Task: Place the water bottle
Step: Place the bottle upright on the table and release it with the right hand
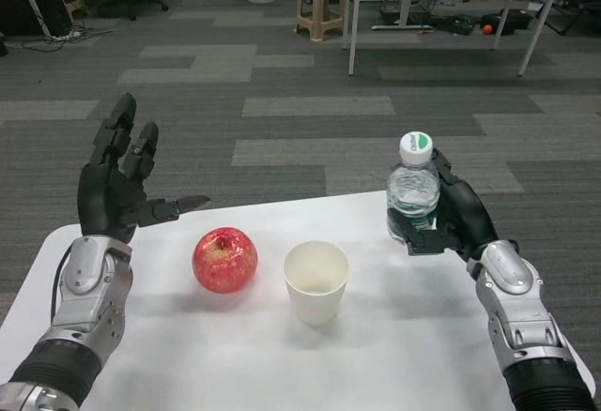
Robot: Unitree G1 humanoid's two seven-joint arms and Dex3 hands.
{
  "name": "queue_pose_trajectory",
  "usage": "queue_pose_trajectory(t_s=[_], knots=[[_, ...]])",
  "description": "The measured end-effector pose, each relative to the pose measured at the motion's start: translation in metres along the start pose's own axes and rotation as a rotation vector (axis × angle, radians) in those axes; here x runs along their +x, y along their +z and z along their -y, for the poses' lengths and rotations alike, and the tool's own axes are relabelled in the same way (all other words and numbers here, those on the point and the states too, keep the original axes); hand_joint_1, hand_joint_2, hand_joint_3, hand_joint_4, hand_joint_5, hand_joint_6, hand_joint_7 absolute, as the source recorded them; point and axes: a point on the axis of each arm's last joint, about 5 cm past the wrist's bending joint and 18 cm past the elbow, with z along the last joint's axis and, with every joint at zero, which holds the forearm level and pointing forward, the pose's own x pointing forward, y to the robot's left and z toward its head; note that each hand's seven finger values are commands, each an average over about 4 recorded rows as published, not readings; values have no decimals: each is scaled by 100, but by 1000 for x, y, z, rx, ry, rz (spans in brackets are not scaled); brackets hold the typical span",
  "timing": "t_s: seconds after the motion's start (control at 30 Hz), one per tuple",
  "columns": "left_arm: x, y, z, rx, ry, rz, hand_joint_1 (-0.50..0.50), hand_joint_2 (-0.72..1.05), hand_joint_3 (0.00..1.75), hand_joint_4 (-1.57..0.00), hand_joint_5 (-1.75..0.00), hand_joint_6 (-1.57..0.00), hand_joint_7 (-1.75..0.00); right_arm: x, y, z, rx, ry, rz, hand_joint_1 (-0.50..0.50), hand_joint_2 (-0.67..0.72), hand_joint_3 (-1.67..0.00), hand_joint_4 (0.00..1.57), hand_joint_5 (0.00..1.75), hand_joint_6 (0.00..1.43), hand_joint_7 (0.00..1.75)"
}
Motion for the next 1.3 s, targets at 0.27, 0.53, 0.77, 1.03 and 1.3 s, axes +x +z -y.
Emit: queue_pose_trajectory(t_s=[0.27, 0.53, 0.77, 1.03, 1.3], knots=[[0, 0, 0, 0, -1, 0, -50, 25, 9, -26, 0, -25, 0, -20, -18, 7, -25, -60, -78, -46, -64, -159, 31, 155, 23, 154], [0, 0, 1, 0, -3, -2, -50, 25, 9, -26, 0, -26, 0, -23, -22, 6, -59, -52, -104, -46, -67, -159, 31, 155, 23, 154], [0, -1, 1, 1, -4, -4, -50, 25, 9, -26, 0, -26, 0, -22, -22, 3, -62, -35, -103, -46, -60, -157, 31, 155, 22, 154], [0, -1, 1, 1, -5, -4, -50, 25, 9, -26, 0, -26, 0, -24, -24, -2, -53, -16, -97, -46, -60, -159, 33, 155, 21, 154], [0, -1, 1, 1, -6, -6, -50, 25, 9, -26, 0, -26, 0, -27, -30, -5, -6, -26, -94, -46, -62, -159, 31, 153, 20, 154]])
